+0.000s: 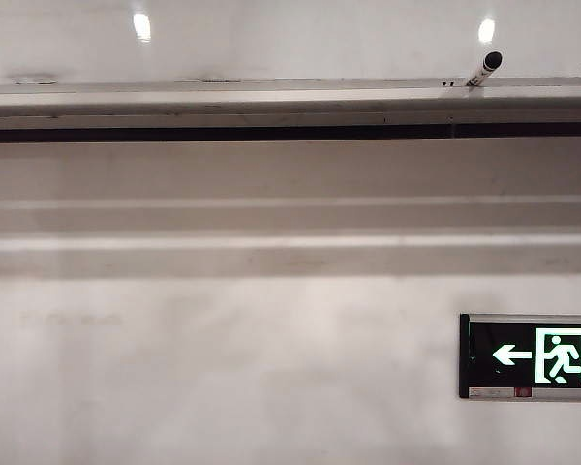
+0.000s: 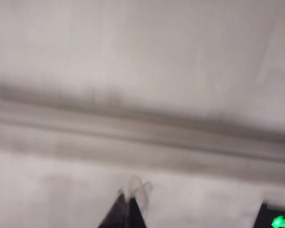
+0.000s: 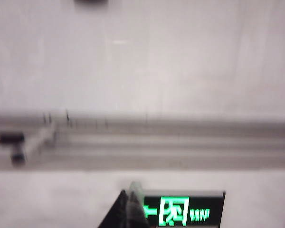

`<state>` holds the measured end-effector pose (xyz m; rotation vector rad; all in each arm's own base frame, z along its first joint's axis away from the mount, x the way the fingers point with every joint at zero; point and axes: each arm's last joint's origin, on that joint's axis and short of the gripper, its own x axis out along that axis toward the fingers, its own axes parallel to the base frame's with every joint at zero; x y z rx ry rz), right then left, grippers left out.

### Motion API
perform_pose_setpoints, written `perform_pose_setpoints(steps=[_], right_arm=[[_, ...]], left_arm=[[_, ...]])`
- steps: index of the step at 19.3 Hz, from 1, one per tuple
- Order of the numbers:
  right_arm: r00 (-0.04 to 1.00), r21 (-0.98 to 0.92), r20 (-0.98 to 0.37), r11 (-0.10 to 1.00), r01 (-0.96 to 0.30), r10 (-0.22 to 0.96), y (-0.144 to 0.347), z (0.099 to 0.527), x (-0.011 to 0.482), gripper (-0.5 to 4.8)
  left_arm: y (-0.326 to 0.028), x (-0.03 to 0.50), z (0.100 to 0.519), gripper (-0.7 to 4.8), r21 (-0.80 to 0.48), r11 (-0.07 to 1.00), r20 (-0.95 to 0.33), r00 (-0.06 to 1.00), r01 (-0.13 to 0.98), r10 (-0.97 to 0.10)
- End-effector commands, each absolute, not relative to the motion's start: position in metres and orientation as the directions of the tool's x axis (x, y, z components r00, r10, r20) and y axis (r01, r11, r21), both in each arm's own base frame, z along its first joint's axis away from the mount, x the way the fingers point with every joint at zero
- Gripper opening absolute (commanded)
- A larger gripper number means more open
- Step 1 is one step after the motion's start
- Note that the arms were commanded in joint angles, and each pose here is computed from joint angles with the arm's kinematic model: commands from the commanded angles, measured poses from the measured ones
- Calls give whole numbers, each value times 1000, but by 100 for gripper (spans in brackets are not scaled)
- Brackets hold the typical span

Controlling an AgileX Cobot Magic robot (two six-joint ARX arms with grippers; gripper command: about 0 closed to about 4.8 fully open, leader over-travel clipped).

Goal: Wipe the whiteboard clean using the black magnetic whiteboard eraser attached to the whiteboard.

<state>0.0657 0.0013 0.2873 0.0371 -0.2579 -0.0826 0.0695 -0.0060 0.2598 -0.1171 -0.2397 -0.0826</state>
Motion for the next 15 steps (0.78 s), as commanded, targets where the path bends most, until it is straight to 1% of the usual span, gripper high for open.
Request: perform_pose_setpoints(steps=[1, 4, 6, 8, 11, 14, 15], right_arm=[[953, 57, 288, 995, 76, -90, 1, 339, 67, -1], [949, 54, 305, 996, 70, -83, 3, 394, 82, -1], [943, 42, 330, 999, 22, -35, 6, 430, 96, -1], [942, 27, 336, 999, -20, 10, 9, 464, 119, -1], [938, 6, 339, 997, -82, 75, 16, 497, 158, -1], [925, -4, 365, 994, -111, 105, 21, 510, 195, 0], [921, -5, 376, 994, -112, 105, 22, 512, 207, 11]], left_arm=[[-6, 65, 302, -5, -114, 988, 210, 975, 103, -77], [-7, 71, 353, -5, -108, 986, 221, 970, 124, -98], [-8, 84, 386, -5, -108, 986, 198, 975, 125, -102], [-11, 99, 416, -5, -99, 980, 171, 973, 174, -155], [-19, 127, 454, -5, -75, 951, 159, 945, 299, -285], [-26, 144, 474, -5, -69, 935, 166, 928, 348, -333], [-28, 148, 480, -5, -68, 931, 171, 924, 359, -343]])
